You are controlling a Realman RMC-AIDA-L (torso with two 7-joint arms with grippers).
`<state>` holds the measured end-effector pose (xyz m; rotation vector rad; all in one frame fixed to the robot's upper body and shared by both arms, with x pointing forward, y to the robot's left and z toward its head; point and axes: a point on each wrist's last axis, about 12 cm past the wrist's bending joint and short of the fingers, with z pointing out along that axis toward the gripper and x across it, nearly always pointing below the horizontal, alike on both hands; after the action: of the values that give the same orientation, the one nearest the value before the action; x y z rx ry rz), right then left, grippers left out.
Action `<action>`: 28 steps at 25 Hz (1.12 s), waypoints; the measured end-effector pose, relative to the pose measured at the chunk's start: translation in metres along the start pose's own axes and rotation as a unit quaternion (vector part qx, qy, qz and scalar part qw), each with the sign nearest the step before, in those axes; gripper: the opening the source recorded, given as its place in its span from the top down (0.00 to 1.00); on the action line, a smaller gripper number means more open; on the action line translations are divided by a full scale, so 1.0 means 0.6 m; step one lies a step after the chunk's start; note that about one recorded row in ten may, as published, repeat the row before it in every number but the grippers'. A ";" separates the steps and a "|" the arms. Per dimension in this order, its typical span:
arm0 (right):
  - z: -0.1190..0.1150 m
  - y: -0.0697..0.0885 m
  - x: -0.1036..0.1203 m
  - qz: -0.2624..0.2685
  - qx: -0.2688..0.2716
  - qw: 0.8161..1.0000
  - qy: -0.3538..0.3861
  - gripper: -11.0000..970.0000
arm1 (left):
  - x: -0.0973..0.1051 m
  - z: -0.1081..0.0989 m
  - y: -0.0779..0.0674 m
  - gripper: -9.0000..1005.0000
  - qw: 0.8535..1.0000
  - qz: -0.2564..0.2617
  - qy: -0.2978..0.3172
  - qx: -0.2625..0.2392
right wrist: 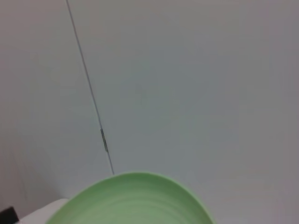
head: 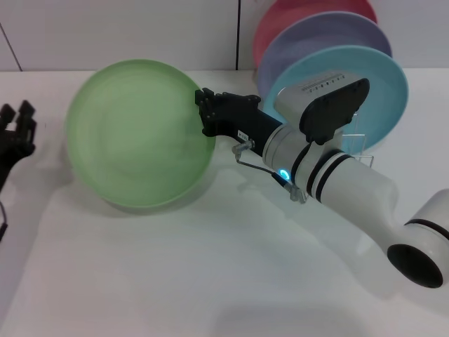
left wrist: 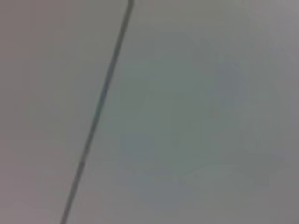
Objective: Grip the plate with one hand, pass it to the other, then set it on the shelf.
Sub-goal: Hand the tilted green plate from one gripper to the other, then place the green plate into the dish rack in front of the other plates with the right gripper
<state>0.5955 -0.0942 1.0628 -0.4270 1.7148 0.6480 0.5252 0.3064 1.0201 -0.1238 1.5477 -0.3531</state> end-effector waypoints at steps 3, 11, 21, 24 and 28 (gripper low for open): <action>-0.002 0.000 -0.002 -0.029 -0.001 1.000 -0.010 0.95 | -0.005 -0.004 0.012 0.67 1.000 -0.008 -0.011 -0.021; -0.017 0.000 -0.002 -0.080 -0.006 0.996 -0.042 0.95 | -0.029 -0.017 0.047 0.67 0.997 -0.040 -0.042 -0.042; -0.042 -0.003 -0.002 -0.157 -0.004 0.983 -0.091 0.96 | -0.033 -0.021 0.056 0.67 0.996 -0.049 -0.051 -0.056; -0.048 -0.002 -0.002 -0.172 -0.005 0.979 -0.106 0.96 | -0.034 -0.022 0.057 0.67 0.996 -0.049 -0.051 -0.056; -0.068 0.005 0.000 -0.195 -0.020 0.971 -0.140 0.96 | -0.035 -0.023 0.058 0.67 0.996 -0.053 -0.054 -0.055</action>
<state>0.5625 -0.1174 1.0697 -0.6494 1.3032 0.4323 0.5167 0.3475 1.0294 -0.3080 1.4571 -0.3387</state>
